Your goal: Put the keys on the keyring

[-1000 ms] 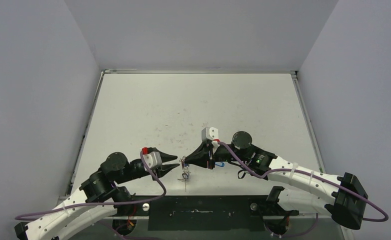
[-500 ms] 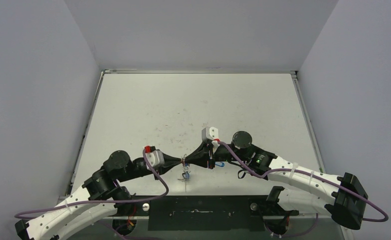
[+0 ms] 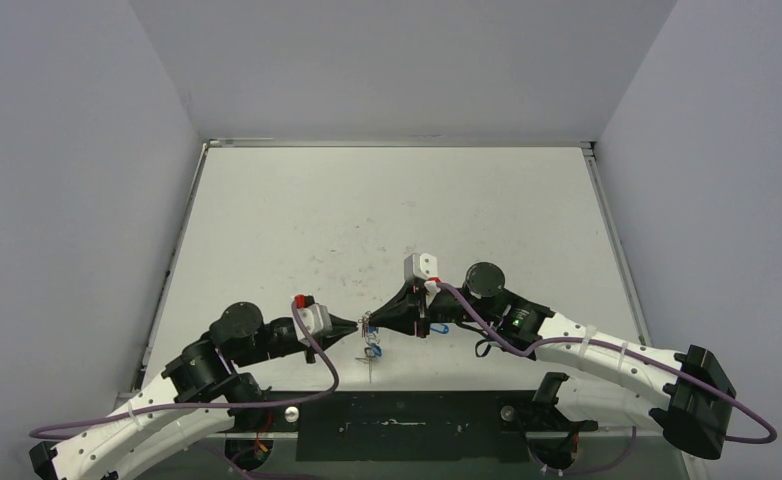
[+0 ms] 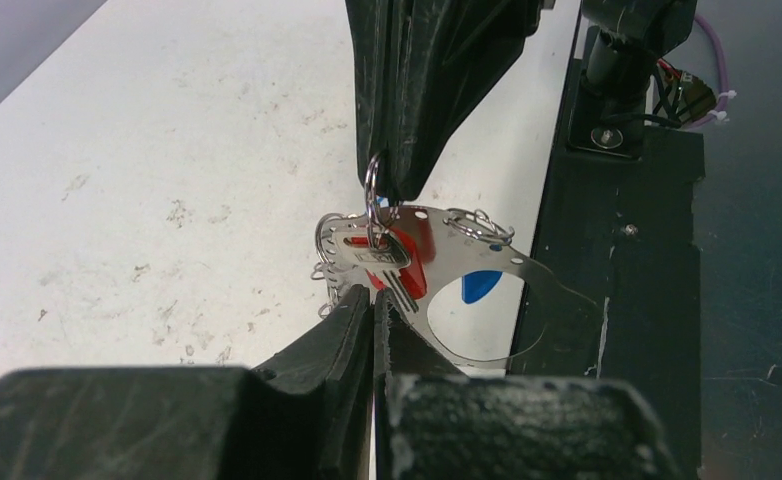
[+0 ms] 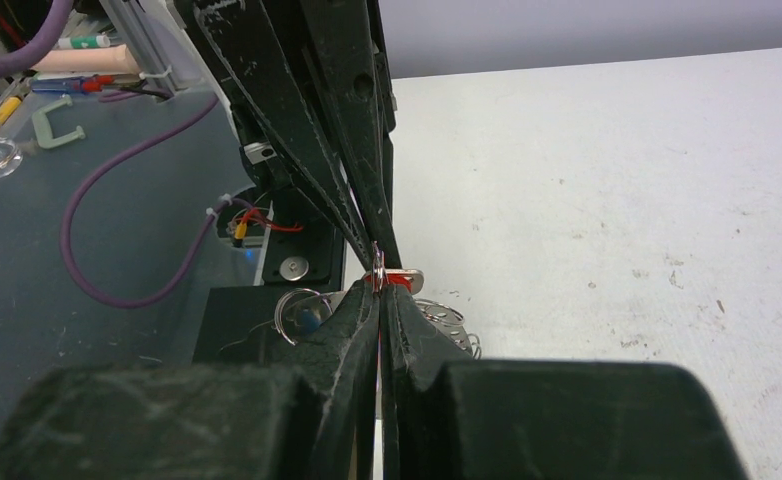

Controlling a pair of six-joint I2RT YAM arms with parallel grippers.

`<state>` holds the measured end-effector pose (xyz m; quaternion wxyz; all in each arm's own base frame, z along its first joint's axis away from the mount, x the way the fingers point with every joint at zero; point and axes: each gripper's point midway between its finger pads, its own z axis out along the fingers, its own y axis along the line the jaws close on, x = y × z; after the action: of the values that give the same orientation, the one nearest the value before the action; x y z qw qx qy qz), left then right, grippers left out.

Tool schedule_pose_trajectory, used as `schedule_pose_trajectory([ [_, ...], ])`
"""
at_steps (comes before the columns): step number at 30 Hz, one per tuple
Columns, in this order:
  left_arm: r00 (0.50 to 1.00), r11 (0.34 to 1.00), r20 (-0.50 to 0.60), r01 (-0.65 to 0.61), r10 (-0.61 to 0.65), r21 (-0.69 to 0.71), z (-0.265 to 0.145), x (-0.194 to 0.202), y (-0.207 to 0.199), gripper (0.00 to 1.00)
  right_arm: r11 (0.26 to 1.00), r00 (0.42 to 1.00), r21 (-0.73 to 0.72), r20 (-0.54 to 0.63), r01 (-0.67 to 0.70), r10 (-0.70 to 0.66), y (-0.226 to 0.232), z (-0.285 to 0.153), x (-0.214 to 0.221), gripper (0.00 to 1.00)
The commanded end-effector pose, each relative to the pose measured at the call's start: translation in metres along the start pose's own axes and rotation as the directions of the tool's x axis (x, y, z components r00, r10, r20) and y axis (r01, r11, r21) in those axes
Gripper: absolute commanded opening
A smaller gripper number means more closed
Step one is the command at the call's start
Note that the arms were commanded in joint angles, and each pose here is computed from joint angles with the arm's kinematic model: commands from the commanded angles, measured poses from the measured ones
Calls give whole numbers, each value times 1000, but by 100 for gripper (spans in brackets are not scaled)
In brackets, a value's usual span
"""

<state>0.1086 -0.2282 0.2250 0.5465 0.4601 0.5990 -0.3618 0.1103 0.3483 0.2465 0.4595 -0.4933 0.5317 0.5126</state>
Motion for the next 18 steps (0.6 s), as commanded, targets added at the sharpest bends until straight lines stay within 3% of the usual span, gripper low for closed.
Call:
schedule_pose_trajectory([
  [1,1000,1000,-8,-19,19,-13,-3,-5,3,0,997,989,-18,125,78,-75,7,-2,-40,0],
  [5,1000,1000,23,-20,21,-21,-2,-17,5,0,997,991,-14,115,76,-74,6,-2,-37,0],
  [8,998,999,66,-15,17,-32,-6,-32,6,18,997,991,-13,113,75,-73,6,-2,-36,0],
  [11,991,999,134,-14,18,-31,-8,-47,4,26,997,991,-15,111,71,-69,6,-2,-36,0],
  [18,974,1000,225,-10,13,-15,-8,-63,1,26,997,992,-16,104,70,-68,6,-2,-34,0],
])
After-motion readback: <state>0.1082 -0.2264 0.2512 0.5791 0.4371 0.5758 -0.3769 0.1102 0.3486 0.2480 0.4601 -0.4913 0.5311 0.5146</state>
